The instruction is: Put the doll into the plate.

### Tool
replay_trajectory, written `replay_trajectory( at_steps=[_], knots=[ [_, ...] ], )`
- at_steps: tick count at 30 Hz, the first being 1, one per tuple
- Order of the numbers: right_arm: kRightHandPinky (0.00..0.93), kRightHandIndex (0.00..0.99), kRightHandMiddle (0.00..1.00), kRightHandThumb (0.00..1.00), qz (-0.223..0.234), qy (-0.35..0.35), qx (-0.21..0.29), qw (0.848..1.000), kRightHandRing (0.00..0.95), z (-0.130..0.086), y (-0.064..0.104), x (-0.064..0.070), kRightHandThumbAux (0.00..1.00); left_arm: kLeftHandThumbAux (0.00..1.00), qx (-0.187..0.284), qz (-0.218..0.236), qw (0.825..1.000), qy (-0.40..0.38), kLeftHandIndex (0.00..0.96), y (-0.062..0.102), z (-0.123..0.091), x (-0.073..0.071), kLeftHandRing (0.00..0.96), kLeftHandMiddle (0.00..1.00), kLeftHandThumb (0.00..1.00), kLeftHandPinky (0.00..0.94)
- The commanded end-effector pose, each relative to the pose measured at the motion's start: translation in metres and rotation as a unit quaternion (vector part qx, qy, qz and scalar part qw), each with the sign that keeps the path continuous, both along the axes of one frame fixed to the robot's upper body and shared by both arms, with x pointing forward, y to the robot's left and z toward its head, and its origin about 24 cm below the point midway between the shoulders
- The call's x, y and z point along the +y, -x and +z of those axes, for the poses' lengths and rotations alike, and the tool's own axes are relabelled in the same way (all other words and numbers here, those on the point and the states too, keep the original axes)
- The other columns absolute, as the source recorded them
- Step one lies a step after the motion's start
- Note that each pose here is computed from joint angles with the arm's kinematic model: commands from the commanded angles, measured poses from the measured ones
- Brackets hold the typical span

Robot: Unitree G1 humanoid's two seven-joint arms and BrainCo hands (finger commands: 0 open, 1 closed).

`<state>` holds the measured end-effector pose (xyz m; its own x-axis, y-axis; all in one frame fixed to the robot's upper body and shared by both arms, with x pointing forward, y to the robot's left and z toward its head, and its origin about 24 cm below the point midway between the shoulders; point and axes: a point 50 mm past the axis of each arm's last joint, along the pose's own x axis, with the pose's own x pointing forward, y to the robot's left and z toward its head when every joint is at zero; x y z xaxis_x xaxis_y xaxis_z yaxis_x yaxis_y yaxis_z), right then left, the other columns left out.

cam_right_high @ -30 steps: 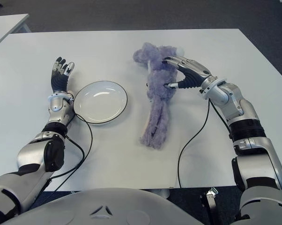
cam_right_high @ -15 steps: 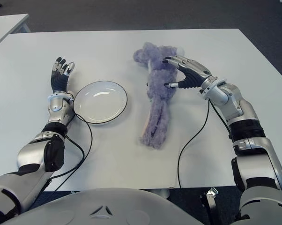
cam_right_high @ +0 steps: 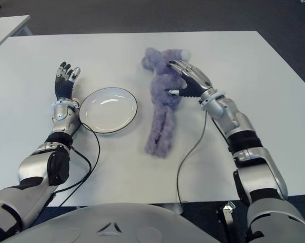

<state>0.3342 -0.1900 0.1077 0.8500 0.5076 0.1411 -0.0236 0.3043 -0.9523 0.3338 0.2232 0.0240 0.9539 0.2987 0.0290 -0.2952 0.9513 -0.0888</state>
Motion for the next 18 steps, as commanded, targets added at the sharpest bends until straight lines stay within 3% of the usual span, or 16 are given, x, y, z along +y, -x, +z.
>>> replay_trajectory(
  at_steps=[1,18],
  knots=[
    [0.000,0.036,0.000,0.235,0.003,0.026,0.024,0.999,0.000,-0.028,0.001,0.013,0.480,0.588,0.226,0.033,0.969,0.090,0.025,0.098,-0.117,-0.023,0.041,0.088,0.000,0.000],
    [0.000,0.000,0.000,0.282,0.018,-0.007,-0.014,1.000,0.000,-0.026,0.005,0.026,0.437,0.572,0.227,0.031,0.969,0.091,0.028,0.099,-0.118,-0.024,0.042,0.093,0.000,0.000]
  ],
)
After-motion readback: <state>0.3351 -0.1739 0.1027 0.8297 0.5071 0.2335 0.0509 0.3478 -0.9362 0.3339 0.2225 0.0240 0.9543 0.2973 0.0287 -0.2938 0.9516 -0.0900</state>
